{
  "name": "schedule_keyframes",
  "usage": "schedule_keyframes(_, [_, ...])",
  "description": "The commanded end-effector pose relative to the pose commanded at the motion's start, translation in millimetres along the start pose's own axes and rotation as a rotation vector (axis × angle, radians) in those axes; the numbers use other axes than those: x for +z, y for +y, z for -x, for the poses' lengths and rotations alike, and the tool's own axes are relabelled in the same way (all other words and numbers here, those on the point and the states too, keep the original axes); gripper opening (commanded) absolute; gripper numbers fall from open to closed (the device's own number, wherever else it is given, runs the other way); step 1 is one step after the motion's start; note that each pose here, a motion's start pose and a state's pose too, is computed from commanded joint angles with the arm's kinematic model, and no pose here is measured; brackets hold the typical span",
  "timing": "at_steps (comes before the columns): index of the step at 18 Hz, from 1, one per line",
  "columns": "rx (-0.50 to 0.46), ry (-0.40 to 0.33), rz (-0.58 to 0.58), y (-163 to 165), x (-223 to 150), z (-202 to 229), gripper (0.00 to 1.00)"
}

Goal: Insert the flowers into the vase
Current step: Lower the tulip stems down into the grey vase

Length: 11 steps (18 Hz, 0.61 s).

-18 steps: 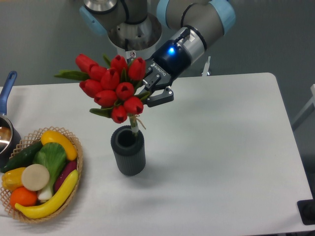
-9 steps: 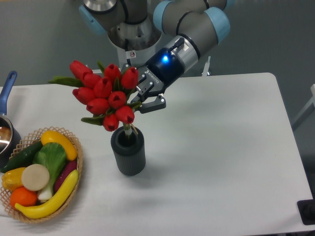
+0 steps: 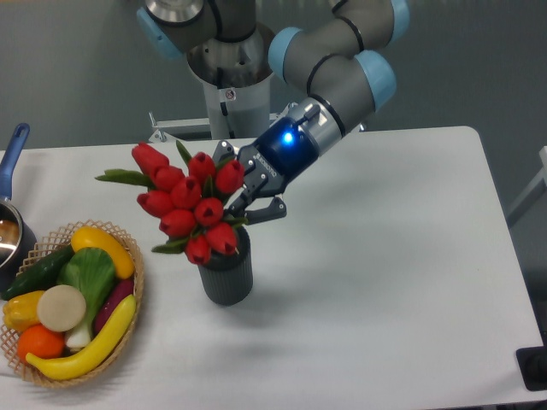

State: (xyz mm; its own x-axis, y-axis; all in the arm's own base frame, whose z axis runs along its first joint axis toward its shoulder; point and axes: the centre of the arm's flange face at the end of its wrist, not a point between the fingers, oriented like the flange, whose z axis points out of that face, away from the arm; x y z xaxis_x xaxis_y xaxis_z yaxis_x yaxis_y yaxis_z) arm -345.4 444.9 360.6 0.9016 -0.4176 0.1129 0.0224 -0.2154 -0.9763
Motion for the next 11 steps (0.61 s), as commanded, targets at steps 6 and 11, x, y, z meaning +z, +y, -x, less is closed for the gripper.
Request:
schedule_keyframes(6, [-0.015,0.004,0.005,28,2,0,0.33])
schedule_keyframes(11, [0.007,0.007,0.006,45,2,-8,0.34])
